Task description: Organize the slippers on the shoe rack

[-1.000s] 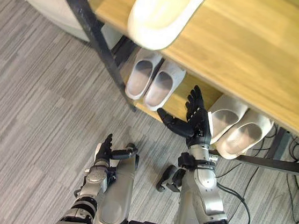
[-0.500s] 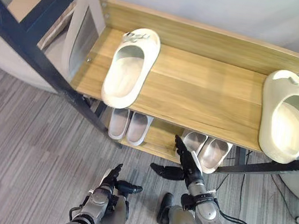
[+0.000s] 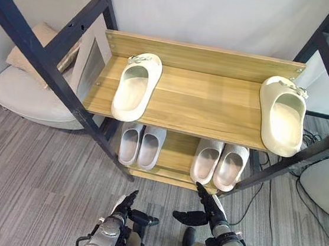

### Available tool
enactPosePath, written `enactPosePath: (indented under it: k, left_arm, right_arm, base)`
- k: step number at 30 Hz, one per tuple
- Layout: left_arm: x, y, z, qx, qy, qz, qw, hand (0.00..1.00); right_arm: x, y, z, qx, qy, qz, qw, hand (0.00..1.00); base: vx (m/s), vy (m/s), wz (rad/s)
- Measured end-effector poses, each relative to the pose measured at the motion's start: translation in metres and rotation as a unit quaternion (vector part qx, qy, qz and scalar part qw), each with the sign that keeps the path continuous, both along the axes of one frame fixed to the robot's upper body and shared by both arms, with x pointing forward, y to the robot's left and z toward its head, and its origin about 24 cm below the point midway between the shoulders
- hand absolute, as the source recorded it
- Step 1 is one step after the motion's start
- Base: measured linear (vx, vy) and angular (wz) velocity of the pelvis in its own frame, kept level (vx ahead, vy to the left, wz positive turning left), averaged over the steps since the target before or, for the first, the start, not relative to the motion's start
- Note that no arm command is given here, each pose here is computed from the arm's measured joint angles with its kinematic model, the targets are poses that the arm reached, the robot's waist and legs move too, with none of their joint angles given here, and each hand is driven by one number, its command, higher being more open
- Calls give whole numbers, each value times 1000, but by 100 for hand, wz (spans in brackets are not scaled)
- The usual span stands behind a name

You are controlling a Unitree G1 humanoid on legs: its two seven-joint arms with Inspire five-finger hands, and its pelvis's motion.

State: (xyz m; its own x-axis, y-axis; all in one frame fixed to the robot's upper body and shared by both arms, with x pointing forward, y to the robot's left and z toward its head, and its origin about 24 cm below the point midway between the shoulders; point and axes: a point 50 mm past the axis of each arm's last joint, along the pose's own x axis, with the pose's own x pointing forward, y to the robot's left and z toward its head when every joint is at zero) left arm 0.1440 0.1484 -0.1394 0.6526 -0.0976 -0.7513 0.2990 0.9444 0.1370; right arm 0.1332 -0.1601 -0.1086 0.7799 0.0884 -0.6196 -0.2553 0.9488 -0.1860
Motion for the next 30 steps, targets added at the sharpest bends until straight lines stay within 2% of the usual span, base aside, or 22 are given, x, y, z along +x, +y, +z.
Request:
enactPosePath:
  k: [6,9,11,13,15,17,20,24,26,30]
  left_arm:
    - [5,-35,31,-65,-83,-112,988,100]
    - [1,-62,58,-152,-119,-198,961,100]
    - [-1,-71,67,-183,-127,-231,947,100]
    - [-4,-87,83,-240,-133,-278,921,100]
    - [-6,-97,92,-284,-134,-288,905,100]
    - [-7,-110,115,-347,-151,-304,874,100]
    - [-2,-119,136,-399,-171,-307,847,100]
    - [6,-124,169,-458,-213,-293,812,100]
    - [11,-126,195,-486,-257,-290,783,100]
    - [18,-126,225,-514,-308,-278,751,100]
  right_arm:
    - [-16,-18,-6,-17,25,-37,999,100]
    - [-22,-30,-10,-31,39,-45,998,100]
    - [-23,-34,-10,-34,42,-45,998,100]
    - [-25,-39,-12,-29,49,-54,997,100]
    - [-26,-40,-12,-29,52,-53,997,100]
    - [-26,-41,-12,-29,55,-45,997,100]
    - [-27,-42,-12,-29,56,-42,997,100]
    - [-29,-42,-14,-28,64,-41,997,100]
    - [-30,-42,-15,-28,65,-41,997,100]
    - [-32,-40,-16,-26,69,-38,997,100]
  base:
    - [-22,10,9]
    - [62,5,13]
    - [64,4,11]
    - [73,1,22]
    - [60,2,11]
    - [35,-3,8]
    - [24,1,5]
    - [0,0,0]
    - [0,0,0]
    - [0,0,0]
